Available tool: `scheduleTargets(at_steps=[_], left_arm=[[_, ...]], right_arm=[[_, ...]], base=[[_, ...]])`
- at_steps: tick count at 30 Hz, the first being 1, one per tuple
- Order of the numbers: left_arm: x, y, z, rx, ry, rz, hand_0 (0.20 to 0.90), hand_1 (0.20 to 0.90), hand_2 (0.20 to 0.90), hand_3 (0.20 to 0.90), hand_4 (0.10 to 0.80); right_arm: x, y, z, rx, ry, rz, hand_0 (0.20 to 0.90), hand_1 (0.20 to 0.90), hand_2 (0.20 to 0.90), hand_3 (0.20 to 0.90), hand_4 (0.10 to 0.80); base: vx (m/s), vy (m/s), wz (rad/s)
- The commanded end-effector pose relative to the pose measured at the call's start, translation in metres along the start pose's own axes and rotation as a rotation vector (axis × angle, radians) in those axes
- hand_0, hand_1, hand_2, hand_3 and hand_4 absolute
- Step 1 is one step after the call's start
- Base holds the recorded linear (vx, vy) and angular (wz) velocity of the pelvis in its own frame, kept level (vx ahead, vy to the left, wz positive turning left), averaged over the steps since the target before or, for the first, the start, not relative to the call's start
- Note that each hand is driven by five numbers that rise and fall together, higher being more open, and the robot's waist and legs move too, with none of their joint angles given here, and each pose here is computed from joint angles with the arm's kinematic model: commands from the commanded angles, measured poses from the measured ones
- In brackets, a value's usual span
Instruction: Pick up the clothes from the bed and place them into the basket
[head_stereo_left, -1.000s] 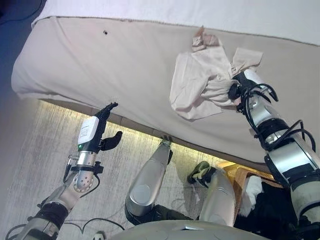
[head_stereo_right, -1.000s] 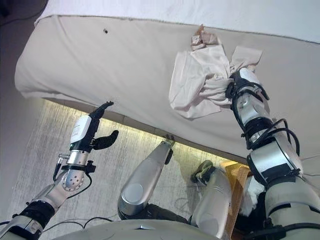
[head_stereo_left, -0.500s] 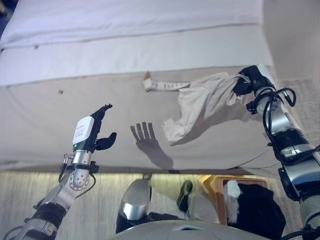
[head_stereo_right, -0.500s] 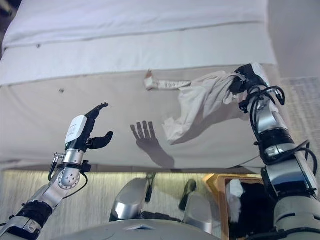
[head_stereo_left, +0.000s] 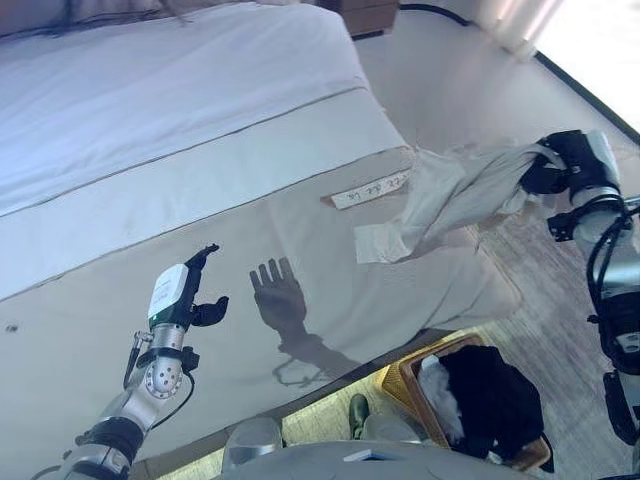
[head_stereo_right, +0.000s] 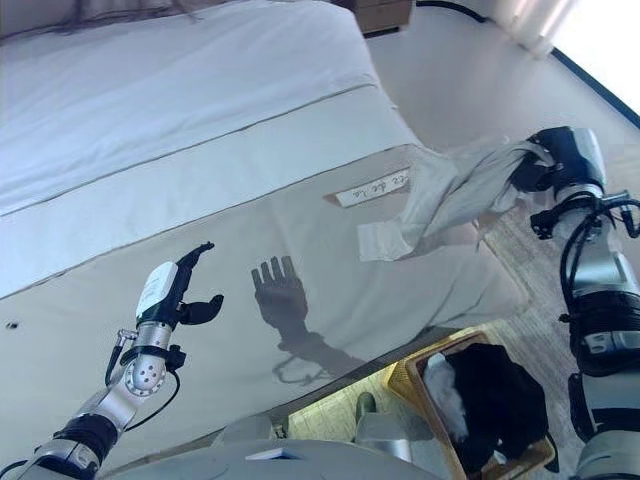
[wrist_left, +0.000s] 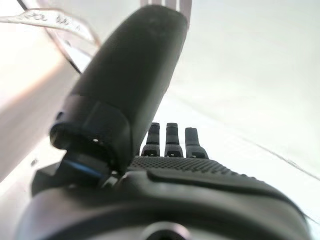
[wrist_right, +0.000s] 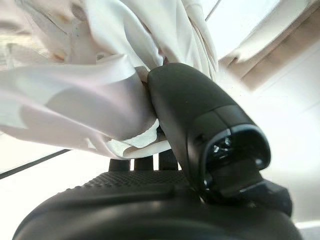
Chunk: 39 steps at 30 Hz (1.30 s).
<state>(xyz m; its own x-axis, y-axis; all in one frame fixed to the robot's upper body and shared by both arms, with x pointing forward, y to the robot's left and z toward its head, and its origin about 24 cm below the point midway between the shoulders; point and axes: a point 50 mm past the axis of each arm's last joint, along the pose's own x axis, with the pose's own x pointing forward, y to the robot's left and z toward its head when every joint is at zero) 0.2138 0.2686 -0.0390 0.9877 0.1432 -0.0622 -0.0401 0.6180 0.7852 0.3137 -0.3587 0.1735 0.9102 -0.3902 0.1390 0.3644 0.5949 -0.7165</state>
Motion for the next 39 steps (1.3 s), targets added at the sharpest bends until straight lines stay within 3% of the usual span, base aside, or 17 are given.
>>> scheduleTargets(at_steps=[1, 12, 19, 39], left_arm=[[0.009, 0.009, 0.007, 0.002, -0.072, 0.048, 0.900, 0.900, 0.900, 0.900, 0.800], [0.010, 0.013, 0.008, 0.011, -0.091, 0.031, 0.900, 0.900, 0.900, 0.900, 0.800], [0.013, 0.011, 0.009, 0.016, -0.088, 0.037, 0.900, 0.900, 0.900, 0.900, 0.800], [0.024, 0.017, 0.014, 0.046, -0.095, 0.038, 0.900, 0.900, 0.900, 0.900, 0.800]], right_arm=[[-0.004, -0.073, 0.040, -0.057, -0.218, -0.231, 0.300, 0.300, 0.300, 0.200, 0.100], [-0.031, -0.115, 0.004, -0.168, -0.114, -0.363, 0.300, 0.300, 0.300, 0.200, 0.100], [-0.045, -0.122, -0.020, -0.158, -0.044, -0.415, 0.300, 0.300, 0.300, 0.200, 0.100], [-0.051, -0.097, -0.075, -0.128, 0.169, -0.207, 0.300, 0.300, 0.300, 0.200, 0.100]], base=[[-0.019, -0.009, -0.26], [-0.037, -0.011, -0.19], [-0.044, -0.008, -0.15], [-0.031, -0.026, -0.08]])
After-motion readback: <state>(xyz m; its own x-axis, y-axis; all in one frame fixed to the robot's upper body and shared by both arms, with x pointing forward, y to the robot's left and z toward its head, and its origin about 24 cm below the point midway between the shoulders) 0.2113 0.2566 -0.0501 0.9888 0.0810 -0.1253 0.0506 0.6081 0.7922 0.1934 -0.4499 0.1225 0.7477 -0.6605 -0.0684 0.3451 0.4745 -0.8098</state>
